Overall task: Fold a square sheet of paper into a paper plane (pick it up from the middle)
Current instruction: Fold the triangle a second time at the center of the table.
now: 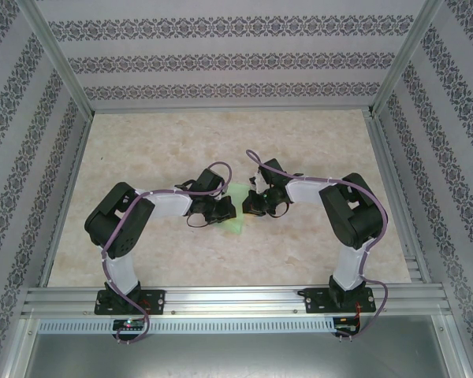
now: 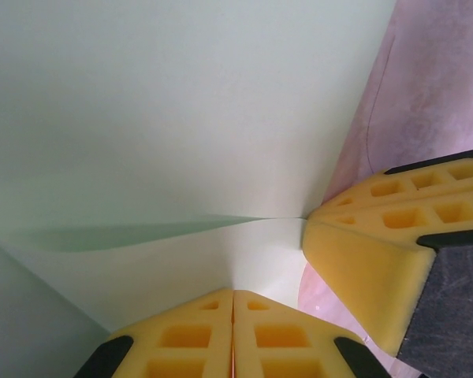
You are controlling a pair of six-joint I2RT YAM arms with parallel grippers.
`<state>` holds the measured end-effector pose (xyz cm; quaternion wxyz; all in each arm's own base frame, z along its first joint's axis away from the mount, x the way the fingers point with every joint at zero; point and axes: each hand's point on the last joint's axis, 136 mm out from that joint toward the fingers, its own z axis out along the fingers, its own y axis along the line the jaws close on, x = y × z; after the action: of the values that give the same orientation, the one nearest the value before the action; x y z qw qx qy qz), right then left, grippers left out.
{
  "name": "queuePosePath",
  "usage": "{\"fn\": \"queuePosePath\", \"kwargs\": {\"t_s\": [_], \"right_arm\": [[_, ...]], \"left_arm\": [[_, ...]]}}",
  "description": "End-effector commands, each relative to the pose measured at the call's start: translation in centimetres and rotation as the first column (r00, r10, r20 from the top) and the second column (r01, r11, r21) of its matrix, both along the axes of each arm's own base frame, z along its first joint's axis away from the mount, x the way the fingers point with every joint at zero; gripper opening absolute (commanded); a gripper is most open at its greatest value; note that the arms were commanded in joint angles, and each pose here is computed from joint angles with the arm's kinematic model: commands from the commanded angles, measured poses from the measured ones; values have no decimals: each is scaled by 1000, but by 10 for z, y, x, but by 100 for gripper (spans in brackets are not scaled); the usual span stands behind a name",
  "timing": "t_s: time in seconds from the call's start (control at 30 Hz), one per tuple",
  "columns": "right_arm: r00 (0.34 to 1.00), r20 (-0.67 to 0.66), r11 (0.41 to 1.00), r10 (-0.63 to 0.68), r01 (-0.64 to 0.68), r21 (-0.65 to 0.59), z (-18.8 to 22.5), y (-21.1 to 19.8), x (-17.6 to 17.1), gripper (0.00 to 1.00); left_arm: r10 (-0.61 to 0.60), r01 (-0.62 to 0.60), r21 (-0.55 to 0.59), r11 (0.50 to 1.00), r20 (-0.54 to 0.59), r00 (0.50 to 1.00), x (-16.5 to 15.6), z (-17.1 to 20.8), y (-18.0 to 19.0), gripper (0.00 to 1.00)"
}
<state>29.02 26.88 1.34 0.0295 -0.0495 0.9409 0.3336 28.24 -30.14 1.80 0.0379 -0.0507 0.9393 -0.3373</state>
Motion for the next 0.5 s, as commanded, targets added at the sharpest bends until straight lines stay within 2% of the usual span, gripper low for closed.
{"fn": "queuePosePath", "kwargs": {"t_s": [0.0, 0.13, 0.27, 0.47], "right_arm": [[1000, -5, 999, 21, -21, -28, -4, 1, -4, 10], [1000, 15, 1000, 8, -7, -30, 6, -1, -1, 13], [997, 78, 999, -22, 25, -36, 25, -7, 6, 21], [995, 98, 1000, 13, -10, -27, 28, 2, 0, 19]], "left_arm": [[7, 1, 102, 995, -77, 997, -16, -25, 13, 9], [17, -6, 127, 992, -88, 996, -17, -29, 17, 9], [20, -7, 136, 991, -94, 995, -19, -31, 19, 9], [19, -5, 136, 991, -96, 995, -20, -32, 18, 8]]}}
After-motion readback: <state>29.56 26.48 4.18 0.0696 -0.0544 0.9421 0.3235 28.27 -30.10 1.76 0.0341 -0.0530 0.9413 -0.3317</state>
